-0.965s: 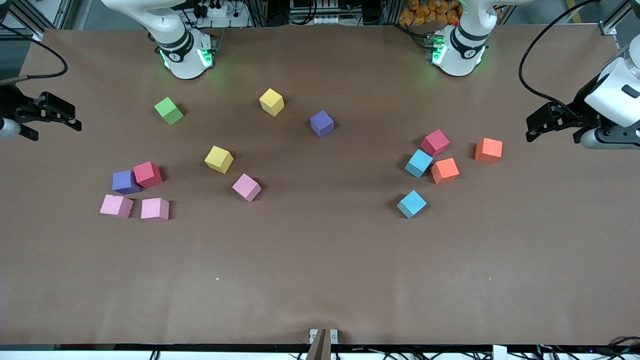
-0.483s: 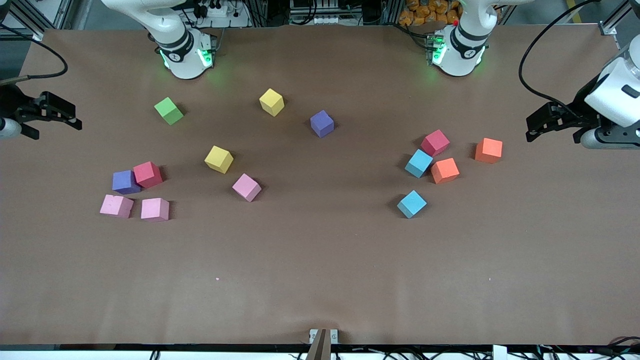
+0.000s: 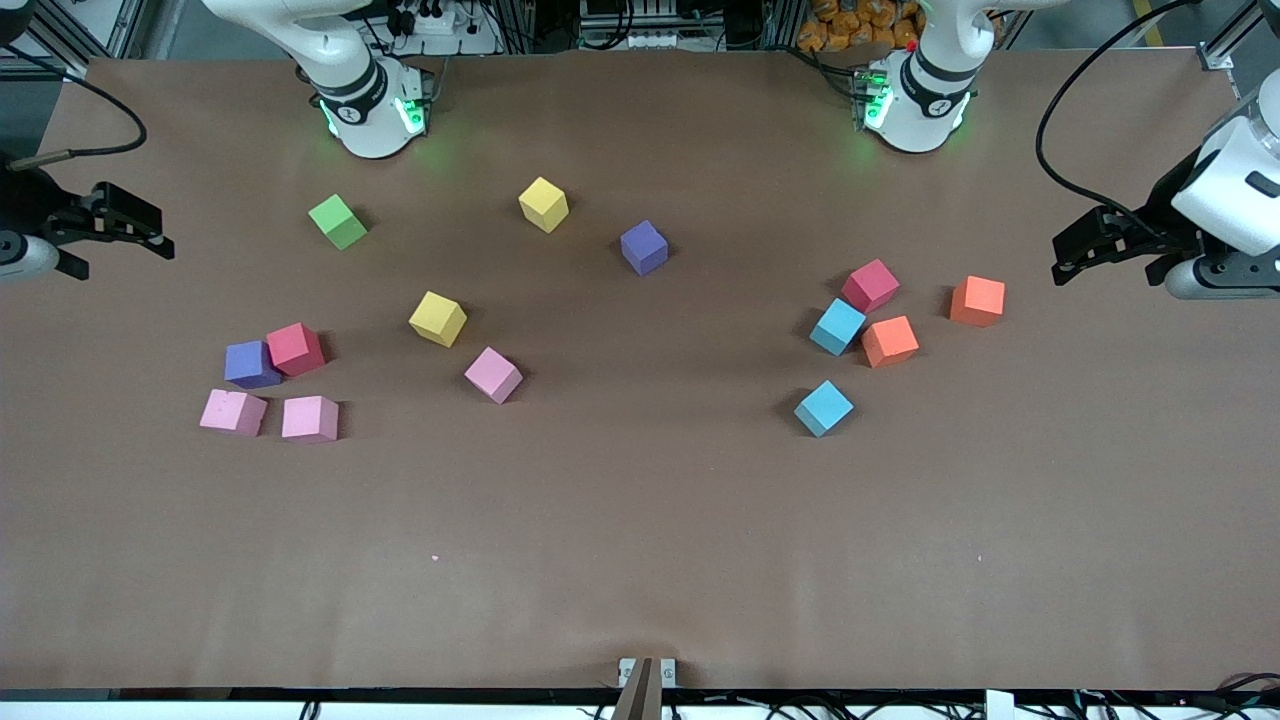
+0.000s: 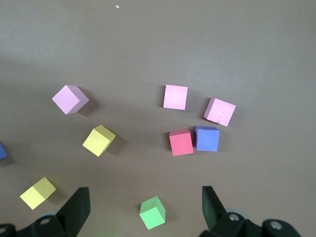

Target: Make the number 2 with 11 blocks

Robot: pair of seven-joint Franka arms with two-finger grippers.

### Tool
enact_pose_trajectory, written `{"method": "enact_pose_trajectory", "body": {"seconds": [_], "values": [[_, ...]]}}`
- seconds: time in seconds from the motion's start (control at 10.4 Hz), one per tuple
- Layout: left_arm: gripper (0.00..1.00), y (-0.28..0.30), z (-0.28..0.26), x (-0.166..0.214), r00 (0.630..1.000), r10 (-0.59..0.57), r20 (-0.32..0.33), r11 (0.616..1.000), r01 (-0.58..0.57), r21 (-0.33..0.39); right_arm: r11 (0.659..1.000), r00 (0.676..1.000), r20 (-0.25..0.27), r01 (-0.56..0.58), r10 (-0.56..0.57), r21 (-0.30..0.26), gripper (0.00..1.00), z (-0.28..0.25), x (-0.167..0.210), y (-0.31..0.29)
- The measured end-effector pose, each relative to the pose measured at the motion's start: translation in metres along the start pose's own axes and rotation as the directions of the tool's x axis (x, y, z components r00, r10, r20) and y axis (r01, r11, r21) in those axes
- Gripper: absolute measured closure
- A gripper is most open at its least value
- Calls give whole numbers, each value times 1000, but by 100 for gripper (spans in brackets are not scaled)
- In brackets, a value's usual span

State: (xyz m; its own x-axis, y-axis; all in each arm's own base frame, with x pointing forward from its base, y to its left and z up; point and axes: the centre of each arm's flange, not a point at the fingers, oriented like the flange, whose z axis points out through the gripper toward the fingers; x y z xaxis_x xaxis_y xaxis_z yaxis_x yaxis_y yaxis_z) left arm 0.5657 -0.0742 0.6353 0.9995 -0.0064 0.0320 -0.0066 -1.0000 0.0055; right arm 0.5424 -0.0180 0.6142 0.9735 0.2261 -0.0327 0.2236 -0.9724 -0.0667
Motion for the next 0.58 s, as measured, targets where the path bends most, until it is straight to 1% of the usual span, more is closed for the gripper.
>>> {"method": "enact_pose_trajectory", "body": {"seconds": [0.1,0.39,0.48,0.58], "values": [[0,0,0,0,1000,0,0,1000,0,0,1000,1000,4,0,0,0,0,2,1,0],[0,0,0,0,1000,0,0,1000,0,0,1000,999,40,-5,4,8,0,12,2,2],[0,0,0,0,1000,0,1,1000,0,0,1000,999,41,-5,5,7,0,16,6,3],[0,0,1,0,1000,0,1,1000,0,0,1000,1000,30,-5,5,3,0,13,8,3]]}}
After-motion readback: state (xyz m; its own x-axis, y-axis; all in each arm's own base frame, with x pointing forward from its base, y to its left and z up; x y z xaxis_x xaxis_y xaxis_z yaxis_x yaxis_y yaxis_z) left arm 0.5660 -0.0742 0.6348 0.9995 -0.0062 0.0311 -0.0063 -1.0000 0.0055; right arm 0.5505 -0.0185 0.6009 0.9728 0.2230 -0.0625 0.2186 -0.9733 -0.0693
